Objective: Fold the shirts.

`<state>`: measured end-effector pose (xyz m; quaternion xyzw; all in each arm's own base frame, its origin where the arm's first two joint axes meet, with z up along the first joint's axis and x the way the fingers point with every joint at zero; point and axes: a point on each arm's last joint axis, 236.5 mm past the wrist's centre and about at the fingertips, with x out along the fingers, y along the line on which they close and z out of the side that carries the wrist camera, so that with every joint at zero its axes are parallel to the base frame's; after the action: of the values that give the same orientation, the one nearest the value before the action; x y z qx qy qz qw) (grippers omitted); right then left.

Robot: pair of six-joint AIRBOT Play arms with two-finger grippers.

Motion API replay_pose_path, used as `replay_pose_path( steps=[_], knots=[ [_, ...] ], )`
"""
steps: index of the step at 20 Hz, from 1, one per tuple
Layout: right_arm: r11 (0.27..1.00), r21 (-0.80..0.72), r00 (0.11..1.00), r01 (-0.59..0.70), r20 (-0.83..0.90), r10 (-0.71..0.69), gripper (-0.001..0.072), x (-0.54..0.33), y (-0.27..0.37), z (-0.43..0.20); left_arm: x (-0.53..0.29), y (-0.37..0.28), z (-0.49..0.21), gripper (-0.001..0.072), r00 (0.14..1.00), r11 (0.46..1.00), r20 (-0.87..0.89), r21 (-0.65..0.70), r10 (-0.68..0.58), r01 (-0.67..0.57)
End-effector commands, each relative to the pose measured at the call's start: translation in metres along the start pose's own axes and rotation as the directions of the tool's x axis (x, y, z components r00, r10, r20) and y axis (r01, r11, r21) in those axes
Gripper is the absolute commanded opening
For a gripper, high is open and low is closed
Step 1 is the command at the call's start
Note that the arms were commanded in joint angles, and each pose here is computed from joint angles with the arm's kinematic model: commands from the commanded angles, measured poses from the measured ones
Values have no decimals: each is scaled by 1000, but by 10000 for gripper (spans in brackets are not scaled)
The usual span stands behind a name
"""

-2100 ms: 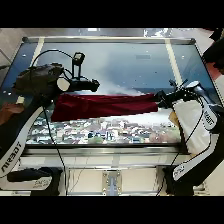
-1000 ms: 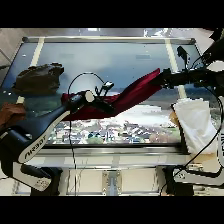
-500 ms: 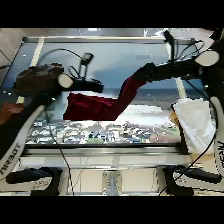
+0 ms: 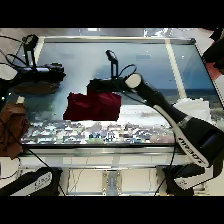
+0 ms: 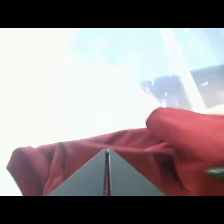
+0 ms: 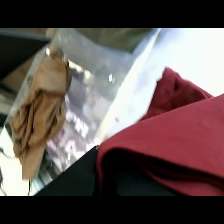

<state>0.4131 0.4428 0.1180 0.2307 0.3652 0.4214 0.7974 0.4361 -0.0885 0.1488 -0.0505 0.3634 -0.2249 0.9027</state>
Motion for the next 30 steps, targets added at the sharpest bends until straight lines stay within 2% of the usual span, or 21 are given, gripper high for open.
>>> replay_pose_path(
  steps=[1,2,5,8,10,12,13,14,17,19,24,30],
  knots=[
    [1000,4,990,6,142,-6,436,25,17,14,-11,8,-10,13,999,1000,-37,-21,0,-1],
    [1000,-6,993,-15,116,16,567,23,24,13,-11,8,-10,14,999,1000,-38,-21,0,-1],
    [997,-62,999,-53,8,54,565,6,31,14,-11,8,-11,14,999,1000,-38,-21,0,-1],
    [980,-197,982,24,-180,-60,543,-32,-14,7,-11,8,-11,14,999,1000,-39,-21,0,-1],
    [955,-219,903,202,-335,-268,543,-76,-85,-8,-11,8,-11,13,999,1000,-38,-22,0,-1],
    [874,-211,744,438,-461,-484,544,-133,-166,-28,-11,8,-11,14,999,1000,-38,-21,0,-1],
    [845,-186,696,501,-494,-521,545,-152,-191,-35,-11,8,-11,14,999,1000,-38,-22,0,-1],
    [836,-123,689,535,-508,-516,545,-160,-209,-40,-10,8,-11,14,999,1000,-39,-22,0,-1],
    [833,100,751,543,-502,-429,546,-146,-239,-60,-10,8,-11,14,999,1000,-39,-22,-1,0],
    [830,250,790,498,-525,-316,546,-126,-242,-85,-9,8,-11,14,999,1000,-42,-22,-2,1],
    [814,454,836,362,-545,-67,547,-79,-231,-125,6,14,-22,14,996,999,-85,-46,-13,9],
    [836,455,857,307,-515,-35,545,-25,-206,-144,9,12,-30,14,993,998,-117,-51,-29,23]
  ],
)
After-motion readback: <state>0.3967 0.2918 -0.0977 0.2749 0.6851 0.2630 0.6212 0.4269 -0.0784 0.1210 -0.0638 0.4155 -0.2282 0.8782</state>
